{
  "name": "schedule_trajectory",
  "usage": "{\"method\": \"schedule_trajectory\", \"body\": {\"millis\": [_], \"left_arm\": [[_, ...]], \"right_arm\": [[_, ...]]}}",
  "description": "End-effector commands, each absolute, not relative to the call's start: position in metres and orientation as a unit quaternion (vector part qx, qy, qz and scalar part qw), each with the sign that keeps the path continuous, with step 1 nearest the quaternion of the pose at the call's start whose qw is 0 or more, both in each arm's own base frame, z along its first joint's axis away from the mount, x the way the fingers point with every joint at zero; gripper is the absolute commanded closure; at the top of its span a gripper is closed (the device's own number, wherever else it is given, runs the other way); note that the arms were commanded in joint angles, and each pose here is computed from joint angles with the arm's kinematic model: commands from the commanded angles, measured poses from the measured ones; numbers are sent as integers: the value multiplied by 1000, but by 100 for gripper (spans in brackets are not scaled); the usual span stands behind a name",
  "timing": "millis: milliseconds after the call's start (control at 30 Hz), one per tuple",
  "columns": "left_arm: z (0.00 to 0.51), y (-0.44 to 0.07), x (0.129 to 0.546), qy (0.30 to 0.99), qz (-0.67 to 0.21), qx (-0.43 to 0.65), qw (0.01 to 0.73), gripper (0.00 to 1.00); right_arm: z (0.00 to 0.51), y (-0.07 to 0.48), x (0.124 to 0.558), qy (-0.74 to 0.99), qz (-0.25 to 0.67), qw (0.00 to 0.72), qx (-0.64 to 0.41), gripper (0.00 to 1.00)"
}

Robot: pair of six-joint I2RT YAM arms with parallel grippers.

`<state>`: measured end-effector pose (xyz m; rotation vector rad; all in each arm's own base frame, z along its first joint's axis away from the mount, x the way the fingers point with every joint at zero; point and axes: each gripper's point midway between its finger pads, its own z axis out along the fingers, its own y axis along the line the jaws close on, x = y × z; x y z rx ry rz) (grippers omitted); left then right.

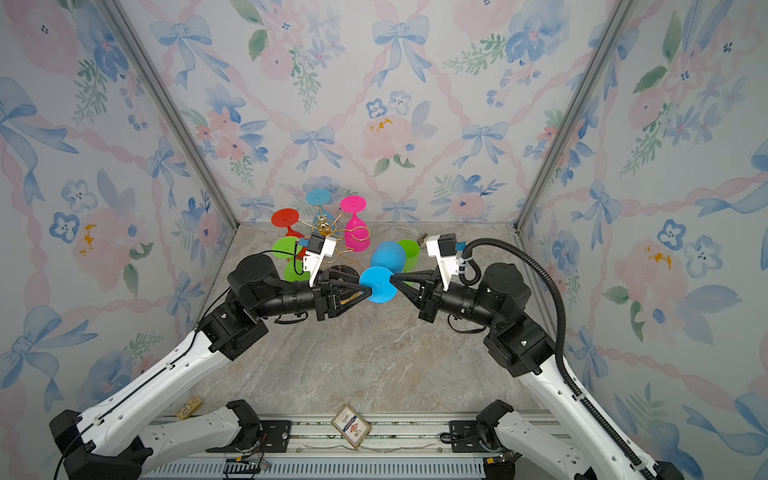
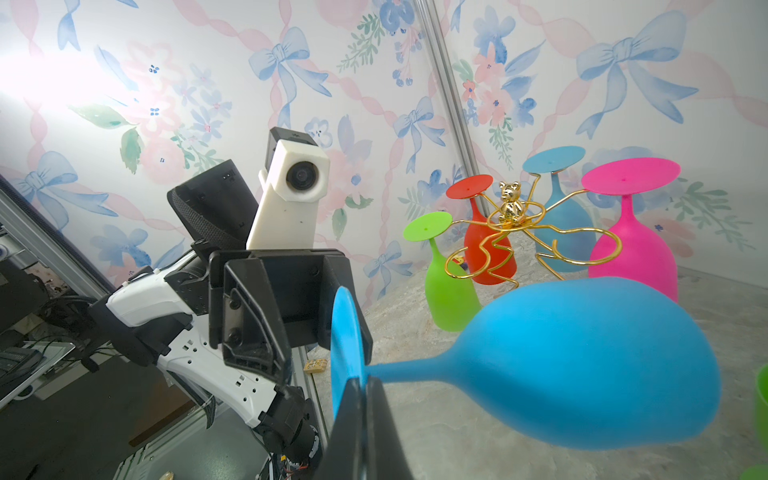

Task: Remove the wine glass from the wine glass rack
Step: 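Carry the blue glass toward the left gripper while left reaches to meet it, then grip the blue glass's foot with the left gripper beside the right gripper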

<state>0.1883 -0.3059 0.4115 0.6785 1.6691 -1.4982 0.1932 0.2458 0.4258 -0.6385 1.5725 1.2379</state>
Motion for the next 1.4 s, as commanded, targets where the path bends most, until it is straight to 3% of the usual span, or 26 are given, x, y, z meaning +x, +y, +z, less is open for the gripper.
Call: {"method": "schedule_trajectory", "body": {"millis": [0,967,1167,1300,1367], "left_arm": [[424,-308,182,638,-602,279,391,59],[421,-311,184,640,-601,281,388,97],[420,-313,186,639,-601,285,387,100],[418,-314,188,639,-597,287,391,100],[416,-314,189,640,-594,288,393,100]], "right_arm": [[430,251,190,630,515,509,-280,100],[421,244,197,644,488,524,-270,100],[418,242,197,653,484,518,-267,92],[416,239,196,662,479,513,-262,76],[417,234,196,667,475,514,-256,63]]}}
